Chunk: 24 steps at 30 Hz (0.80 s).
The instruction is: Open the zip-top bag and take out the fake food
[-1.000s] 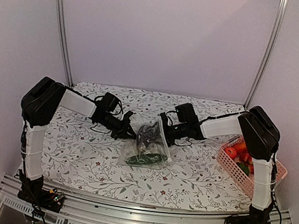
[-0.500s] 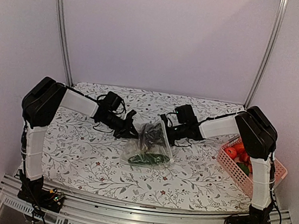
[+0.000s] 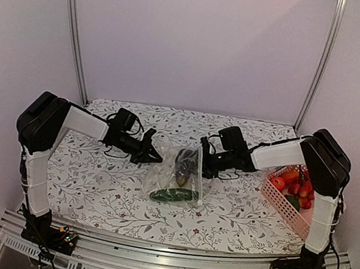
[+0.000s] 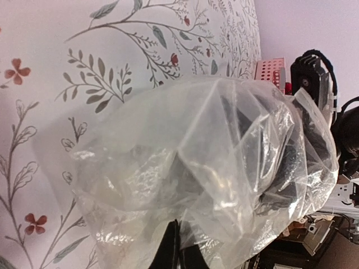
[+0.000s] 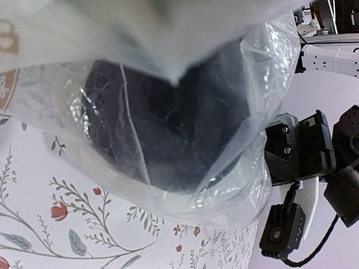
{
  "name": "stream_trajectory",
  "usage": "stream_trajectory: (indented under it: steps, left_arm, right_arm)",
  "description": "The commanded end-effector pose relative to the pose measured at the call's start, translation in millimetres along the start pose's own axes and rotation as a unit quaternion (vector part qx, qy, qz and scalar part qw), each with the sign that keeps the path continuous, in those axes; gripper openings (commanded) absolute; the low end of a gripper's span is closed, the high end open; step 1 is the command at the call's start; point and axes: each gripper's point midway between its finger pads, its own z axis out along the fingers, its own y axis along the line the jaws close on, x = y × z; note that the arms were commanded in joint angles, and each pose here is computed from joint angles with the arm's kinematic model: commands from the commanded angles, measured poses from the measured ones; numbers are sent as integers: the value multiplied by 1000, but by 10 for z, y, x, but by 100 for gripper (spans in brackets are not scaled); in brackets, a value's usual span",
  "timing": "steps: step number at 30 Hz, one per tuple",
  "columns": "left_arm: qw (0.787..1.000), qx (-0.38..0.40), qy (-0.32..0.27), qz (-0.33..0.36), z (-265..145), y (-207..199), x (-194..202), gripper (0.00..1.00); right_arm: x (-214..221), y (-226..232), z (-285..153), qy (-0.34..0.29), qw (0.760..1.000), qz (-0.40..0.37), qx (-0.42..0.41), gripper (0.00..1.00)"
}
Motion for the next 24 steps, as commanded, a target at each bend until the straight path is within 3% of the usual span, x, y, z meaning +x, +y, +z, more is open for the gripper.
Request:
stream_trajectory:
  steps: [1, 16, 24]
  left_arm:
    - [998, -51, -38, -26, -193, 320, -170, 0]
    - [996, -63, -41, -42, -197, 468, -223, 0]
    - [997, -59, -34, -37, -172, 460, -260, 0]
  right_arm:
    - [-24, 136, -321, -12, 999, -31, 5, 37]
    - [303, 50, -981, -5, 998, -50, 43, 37]
    - [205, -37, -1946, -75, 994, -45, 69, 39]
